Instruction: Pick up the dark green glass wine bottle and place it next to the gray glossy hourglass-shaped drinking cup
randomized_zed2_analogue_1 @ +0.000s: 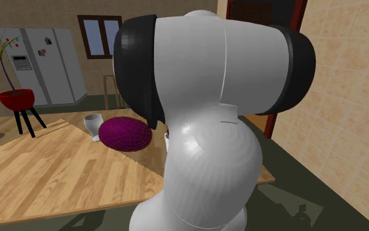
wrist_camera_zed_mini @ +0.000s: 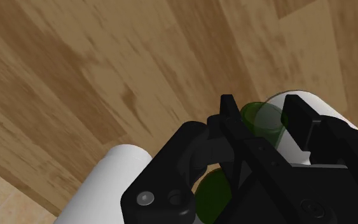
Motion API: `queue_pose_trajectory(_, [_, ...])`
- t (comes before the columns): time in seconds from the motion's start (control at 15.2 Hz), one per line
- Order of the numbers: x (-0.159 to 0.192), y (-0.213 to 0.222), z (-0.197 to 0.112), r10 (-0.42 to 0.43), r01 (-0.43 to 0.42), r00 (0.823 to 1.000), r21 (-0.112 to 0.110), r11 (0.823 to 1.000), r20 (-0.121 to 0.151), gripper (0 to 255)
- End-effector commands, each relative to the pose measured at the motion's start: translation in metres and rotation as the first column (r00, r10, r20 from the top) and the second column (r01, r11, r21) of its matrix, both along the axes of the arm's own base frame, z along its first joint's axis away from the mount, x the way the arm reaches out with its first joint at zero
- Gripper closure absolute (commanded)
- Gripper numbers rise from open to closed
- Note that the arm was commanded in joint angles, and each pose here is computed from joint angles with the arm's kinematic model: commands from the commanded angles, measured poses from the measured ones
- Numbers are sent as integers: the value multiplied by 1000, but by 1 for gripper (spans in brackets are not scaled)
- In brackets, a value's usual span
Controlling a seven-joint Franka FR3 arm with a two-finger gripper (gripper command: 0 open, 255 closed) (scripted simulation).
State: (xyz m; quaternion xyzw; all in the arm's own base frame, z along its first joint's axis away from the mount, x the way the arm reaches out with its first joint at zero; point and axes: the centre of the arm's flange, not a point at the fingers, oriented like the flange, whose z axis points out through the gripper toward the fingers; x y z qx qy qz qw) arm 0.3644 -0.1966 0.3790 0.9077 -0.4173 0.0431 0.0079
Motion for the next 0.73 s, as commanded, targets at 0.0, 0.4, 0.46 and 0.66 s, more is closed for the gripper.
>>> queue_pose_trajectory(0.0, [0, 1, 11, 0, 0, 1000, 0, 1000, -1, 255])
queue_pose_trajectory(0.4, [0, 1, 42, 0, 0, 1000, 0, 1000, -1, 255])
queue_pose_trajectory(0.46, [0, 1, 48, 0, 0, 1000, 0, 1000, -1, 255])
queue_pose_trajectory(0.66, [0, 1, 63, 0, 0, 1000, 0, 1000, -1, 255])
